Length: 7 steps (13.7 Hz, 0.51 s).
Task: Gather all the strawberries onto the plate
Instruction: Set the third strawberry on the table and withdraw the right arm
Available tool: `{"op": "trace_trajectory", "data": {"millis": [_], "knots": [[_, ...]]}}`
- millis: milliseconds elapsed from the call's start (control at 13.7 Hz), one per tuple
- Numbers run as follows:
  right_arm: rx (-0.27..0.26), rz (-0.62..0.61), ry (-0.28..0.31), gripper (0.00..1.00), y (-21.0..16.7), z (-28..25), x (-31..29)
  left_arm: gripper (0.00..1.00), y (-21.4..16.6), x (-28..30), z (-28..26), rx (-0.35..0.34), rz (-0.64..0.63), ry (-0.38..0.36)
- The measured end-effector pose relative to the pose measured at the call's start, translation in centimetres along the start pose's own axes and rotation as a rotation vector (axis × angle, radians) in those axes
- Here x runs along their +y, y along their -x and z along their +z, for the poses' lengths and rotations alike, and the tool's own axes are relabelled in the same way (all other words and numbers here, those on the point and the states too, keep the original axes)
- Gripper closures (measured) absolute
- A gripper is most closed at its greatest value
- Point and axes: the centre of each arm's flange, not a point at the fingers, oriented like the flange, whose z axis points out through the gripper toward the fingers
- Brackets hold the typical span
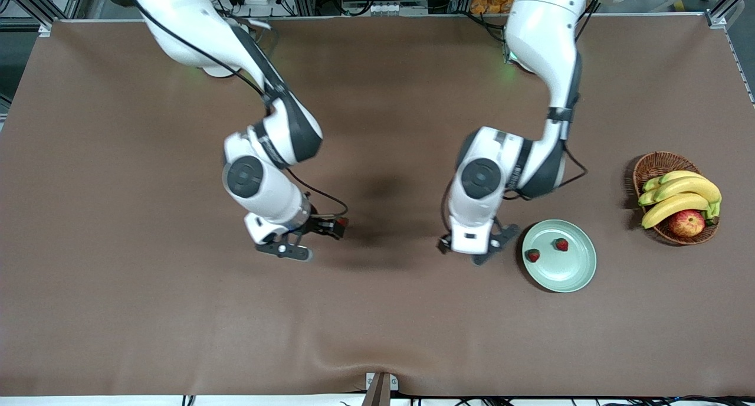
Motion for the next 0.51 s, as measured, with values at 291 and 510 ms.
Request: {"op": "trace_trajectory", "data": {"millis": [291,510], "knots": [[-0.022,-0.017,0.062,0.00,-0.9,-15.4,6.6,0.00,7.4,5.1,0.1,0.047,0.041,0.155],[-0.003,-0.071,0.105,0.00,-1.0,-23.1,11.9,0.00,13.3,8.5,0.9,0.083,0.119,0.255]]}}
